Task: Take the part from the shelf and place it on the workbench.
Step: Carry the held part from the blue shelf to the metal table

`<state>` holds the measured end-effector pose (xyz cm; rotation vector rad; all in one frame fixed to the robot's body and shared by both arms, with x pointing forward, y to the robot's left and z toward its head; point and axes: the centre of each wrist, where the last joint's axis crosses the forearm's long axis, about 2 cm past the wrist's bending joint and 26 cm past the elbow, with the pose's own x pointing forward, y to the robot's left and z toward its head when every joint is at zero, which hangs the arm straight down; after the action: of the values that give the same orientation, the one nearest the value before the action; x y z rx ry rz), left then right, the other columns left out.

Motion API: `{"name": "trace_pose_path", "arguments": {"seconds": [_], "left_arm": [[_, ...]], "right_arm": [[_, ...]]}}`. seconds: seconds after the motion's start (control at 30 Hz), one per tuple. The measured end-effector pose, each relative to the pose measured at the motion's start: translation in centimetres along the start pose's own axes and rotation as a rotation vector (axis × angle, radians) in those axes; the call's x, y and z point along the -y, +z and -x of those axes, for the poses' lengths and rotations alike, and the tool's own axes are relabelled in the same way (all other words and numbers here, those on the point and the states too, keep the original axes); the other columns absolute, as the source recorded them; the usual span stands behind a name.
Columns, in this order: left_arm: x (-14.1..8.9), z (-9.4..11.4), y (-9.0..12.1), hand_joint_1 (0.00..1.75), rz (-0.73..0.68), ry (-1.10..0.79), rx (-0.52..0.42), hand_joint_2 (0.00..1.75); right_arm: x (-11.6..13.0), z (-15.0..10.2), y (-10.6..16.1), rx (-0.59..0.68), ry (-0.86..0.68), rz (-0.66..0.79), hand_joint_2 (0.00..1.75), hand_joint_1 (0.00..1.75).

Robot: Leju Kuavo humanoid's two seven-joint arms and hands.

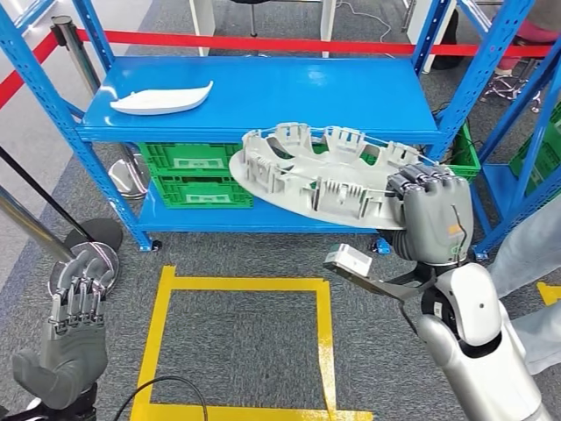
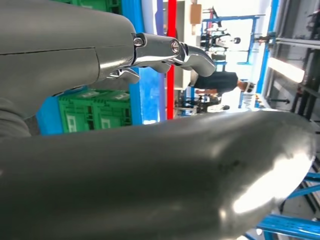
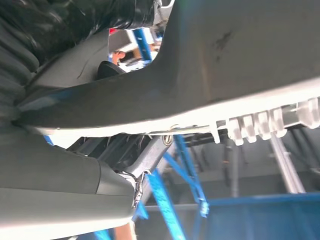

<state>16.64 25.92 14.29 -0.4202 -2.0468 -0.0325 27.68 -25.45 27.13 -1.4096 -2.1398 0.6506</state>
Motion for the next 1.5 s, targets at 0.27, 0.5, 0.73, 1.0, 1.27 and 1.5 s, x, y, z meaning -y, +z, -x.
{"name": "trace_pose_path", "arguments": {"seconds": [0.27, 0.5, 0.73, 1.0, 1.27, 1.5], "left_arm": [[0.2, 0.0, 0.1, 0.0, -0.011, 0.009, -0.002, 0.0], [0.0, -0.1, 0.3, 0.0, -0.038, 0.009, -0.005, 0.0], [-0.4, -0.2, 0.4, 0.0, -0.024, 0.001, -0.005, 0.0], [0.3, 0.0, 0.1, 0.0, -0.049, -0.033, 0.013, 0.0], [0.5, 0.0, 0.0, 0.0, -0.043, -0.031, 0.011, 0.0], [0.4, 0.0, 0.1, 0.0, -0.043, -0.039, 0.008, 0.0]], "right_arm": [[-0.1, -0.1, -0.1, 0.012, 0.005, -0.006, 1.75, 1.75], [-0.4, -0.6, -0.5, 0.039, 0.006, -0.014, 1.75, 1.75], [-0.7, -0.9, -0.6, 0.032, -0.008, -0.017, 1.75, 1.75], [0.8, 1.3, 1.7, -0.012, 0.006, -0.023, 1.75, 1.75], [1.1, 1.8, 2.1, -0.022, 0.019, -0.032, 1.75, 1.75], [1.4, 1.8, 2.3, -0.024, 0.025, -0.025, 1.75, 1.75]]}}
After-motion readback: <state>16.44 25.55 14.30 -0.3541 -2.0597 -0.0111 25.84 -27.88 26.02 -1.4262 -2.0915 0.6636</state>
